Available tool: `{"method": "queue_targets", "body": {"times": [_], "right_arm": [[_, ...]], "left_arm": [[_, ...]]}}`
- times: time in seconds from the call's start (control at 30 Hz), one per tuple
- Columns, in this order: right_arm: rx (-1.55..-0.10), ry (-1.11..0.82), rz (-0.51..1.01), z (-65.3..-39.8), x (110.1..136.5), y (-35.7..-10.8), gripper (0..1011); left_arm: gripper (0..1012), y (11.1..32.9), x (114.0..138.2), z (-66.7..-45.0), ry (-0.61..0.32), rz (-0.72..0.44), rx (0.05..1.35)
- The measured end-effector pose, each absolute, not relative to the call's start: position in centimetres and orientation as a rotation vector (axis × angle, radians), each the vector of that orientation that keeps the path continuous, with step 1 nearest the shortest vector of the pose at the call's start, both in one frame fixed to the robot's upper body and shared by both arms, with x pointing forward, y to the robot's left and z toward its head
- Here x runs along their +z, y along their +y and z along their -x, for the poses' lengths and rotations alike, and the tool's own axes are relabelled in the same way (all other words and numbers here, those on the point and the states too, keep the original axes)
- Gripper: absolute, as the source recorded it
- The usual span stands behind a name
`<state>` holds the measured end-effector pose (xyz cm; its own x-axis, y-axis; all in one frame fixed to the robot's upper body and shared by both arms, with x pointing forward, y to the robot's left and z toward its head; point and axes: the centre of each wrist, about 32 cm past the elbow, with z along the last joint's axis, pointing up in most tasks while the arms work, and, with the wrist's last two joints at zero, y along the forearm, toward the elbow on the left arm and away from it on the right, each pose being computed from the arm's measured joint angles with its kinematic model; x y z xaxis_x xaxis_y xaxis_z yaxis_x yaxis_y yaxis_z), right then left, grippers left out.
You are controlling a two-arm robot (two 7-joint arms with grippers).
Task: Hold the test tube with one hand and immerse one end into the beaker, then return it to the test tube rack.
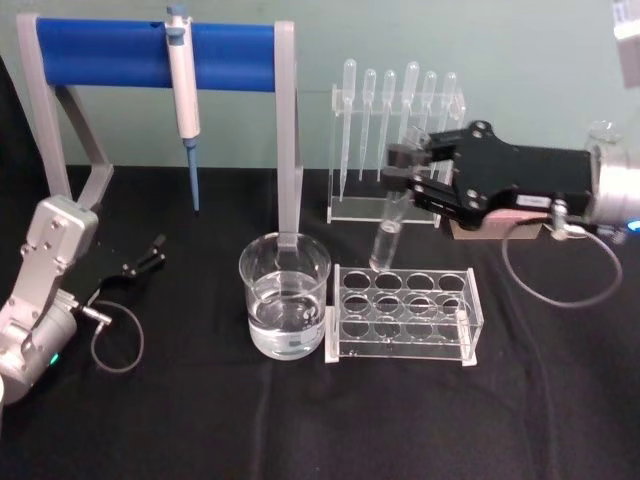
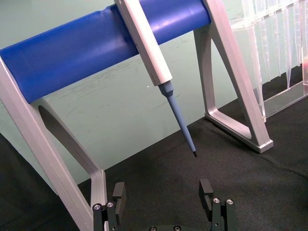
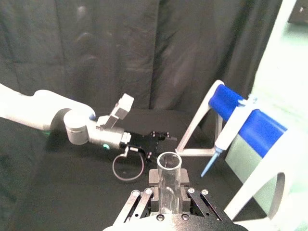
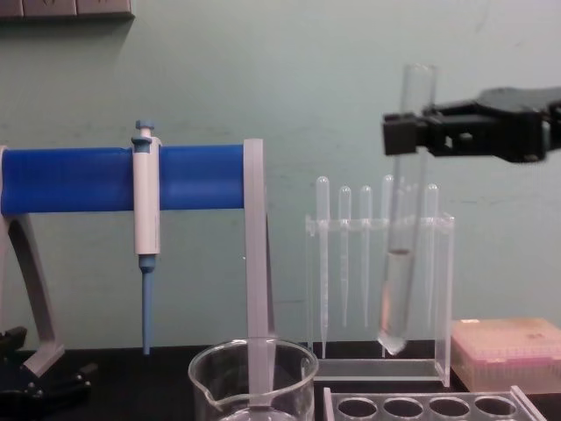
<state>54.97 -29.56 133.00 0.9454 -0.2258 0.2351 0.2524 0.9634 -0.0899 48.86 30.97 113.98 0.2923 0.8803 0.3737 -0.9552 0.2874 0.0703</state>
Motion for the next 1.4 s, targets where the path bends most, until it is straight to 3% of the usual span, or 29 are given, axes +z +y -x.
{"method": "queue_targets", "body": {"times": [0.33,1.4], "right_arm": [[-0.273,-0.209,0.13,-53.7,130.4,-30.6,236],[-0.331,-0.17,0.14,-54.9,125.8,-30.6,237]], "left_arm": [[1000,31.0,114.0,-48.9,-0.285,-0.304,1.248],[1000,31.0,114.0,-48.9,-0.285,-0.304,1.248]]}}
